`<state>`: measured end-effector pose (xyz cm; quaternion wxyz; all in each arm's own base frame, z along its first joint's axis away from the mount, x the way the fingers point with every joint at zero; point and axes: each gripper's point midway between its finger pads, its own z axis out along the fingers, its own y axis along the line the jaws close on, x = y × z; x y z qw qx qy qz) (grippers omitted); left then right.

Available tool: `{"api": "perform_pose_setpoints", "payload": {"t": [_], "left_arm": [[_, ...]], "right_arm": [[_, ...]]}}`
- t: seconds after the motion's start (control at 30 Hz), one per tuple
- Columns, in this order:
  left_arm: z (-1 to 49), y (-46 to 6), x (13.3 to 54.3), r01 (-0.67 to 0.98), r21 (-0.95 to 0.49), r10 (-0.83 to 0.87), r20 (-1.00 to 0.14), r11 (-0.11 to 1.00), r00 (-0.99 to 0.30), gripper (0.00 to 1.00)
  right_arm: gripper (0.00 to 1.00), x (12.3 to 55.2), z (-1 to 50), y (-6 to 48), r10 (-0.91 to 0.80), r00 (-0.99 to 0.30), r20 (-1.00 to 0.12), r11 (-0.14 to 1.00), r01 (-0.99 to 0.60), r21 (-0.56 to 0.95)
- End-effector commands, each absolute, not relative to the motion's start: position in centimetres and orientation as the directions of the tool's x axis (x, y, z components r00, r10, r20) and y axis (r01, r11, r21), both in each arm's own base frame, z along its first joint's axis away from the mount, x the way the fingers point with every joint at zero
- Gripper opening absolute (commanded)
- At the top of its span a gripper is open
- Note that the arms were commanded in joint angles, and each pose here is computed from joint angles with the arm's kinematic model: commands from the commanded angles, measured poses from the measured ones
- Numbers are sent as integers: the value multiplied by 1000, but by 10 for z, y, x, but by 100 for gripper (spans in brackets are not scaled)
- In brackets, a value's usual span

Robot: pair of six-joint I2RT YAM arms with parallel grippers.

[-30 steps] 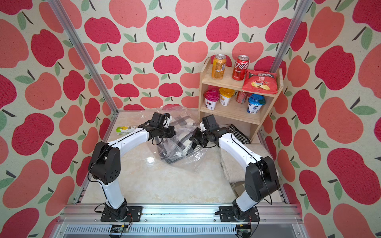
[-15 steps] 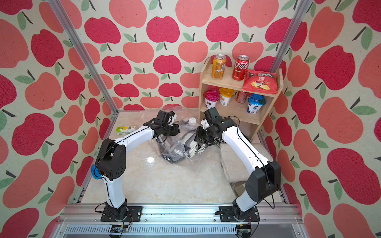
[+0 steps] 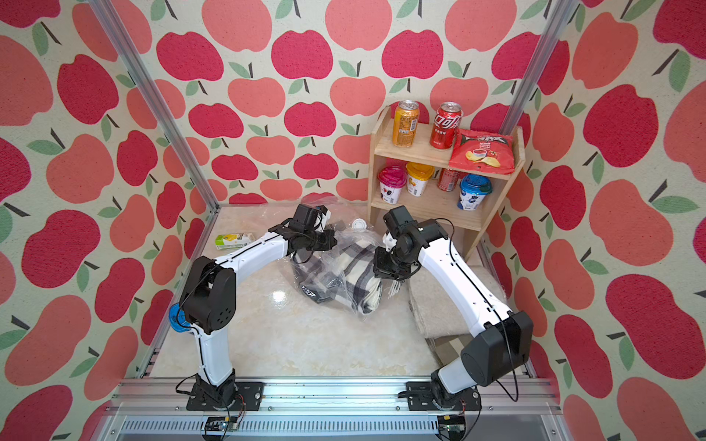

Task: Take the scarf out of the vacuum bag
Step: Take out the scarf from the vacuum bag.

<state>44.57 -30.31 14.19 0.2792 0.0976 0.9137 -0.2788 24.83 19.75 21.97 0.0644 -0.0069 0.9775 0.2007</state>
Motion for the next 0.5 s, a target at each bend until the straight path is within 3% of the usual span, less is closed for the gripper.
{"api": "perform_pose_setpoints", "payload": {"t": [0.0,0.47], "left_arm": [[149,-303,457,339,-432,19,-594,836,-804,0],[138,-305,468,288,-472,-25,-552,833,-833,0]], "right_arm": [[0,233,220,161,24,-991,-130,959,-14,283],[0,255,241,83,64,-970,-235,998,69,-13]]}}
